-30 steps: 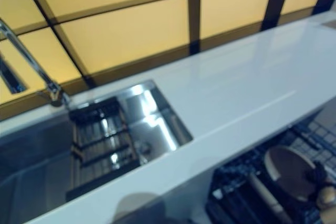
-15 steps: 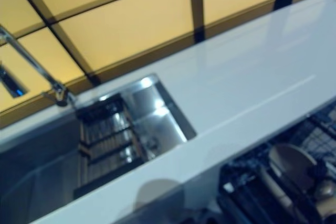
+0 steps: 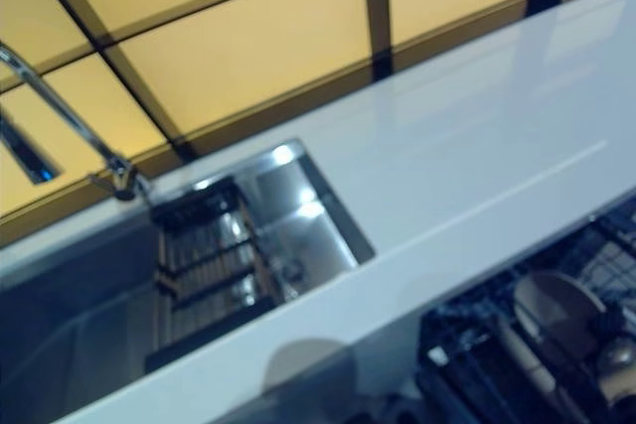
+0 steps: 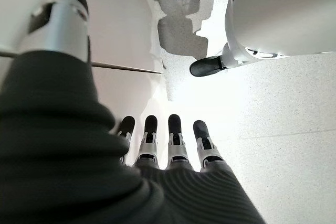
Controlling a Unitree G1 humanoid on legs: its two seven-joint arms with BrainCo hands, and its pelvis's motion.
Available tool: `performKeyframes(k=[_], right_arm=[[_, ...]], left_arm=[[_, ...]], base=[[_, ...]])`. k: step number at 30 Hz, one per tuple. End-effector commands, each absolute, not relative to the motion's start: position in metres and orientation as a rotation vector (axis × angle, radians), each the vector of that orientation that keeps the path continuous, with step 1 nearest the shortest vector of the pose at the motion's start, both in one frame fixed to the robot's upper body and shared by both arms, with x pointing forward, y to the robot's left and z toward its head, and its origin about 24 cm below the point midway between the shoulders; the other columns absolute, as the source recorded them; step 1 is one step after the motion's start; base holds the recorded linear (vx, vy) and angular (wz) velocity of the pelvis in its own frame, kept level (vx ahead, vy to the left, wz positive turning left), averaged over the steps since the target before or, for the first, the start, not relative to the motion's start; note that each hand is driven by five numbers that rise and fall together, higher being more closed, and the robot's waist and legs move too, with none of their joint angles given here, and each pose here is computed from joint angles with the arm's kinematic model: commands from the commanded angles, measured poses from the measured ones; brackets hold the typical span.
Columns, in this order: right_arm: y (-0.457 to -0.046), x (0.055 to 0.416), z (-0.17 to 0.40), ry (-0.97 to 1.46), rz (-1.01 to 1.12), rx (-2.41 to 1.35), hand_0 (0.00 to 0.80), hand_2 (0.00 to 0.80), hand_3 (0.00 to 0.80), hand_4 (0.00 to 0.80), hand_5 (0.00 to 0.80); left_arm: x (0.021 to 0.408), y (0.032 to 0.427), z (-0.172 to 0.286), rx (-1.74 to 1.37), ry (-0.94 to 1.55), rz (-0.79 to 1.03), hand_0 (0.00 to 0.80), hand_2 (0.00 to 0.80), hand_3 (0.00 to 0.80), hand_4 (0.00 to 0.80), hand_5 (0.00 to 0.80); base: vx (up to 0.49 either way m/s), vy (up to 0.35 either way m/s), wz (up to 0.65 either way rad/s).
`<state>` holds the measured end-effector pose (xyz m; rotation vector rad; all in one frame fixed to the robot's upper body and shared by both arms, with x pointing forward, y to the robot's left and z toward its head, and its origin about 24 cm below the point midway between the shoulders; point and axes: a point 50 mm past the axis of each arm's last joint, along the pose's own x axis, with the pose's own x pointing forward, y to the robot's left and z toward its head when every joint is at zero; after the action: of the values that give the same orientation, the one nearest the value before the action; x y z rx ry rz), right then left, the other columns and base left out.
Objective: Take plates into dishwasher
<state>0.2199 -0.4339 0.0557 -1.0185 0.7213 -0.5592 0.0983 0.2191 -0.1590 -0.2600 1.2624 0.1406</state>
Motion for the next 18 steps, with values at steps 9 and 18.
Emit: performKeyframes(k=[9,18], right_arm=[[-0.425,0.223,0.041,0.754,-0.539,-0.972,0.000,0.000,0.000,0.000,0.000],[-0.436,0.224,0.072,0.700,-0.606,-0.977,0.000,0.000,0.000,0.000,0.000]], left_arm=[[0.104,0.234,-0.155,-0.273,1.243,0.188,0.000,0.000,0.000,0.000,0.000],[0.103,0.241,-0.153,-0.444,1.208,0.342,0.000,0.000,0.000,0.000,0.000]], base=[[0.000,0.000,0.00],[-0.002,-0.018,0.00]])
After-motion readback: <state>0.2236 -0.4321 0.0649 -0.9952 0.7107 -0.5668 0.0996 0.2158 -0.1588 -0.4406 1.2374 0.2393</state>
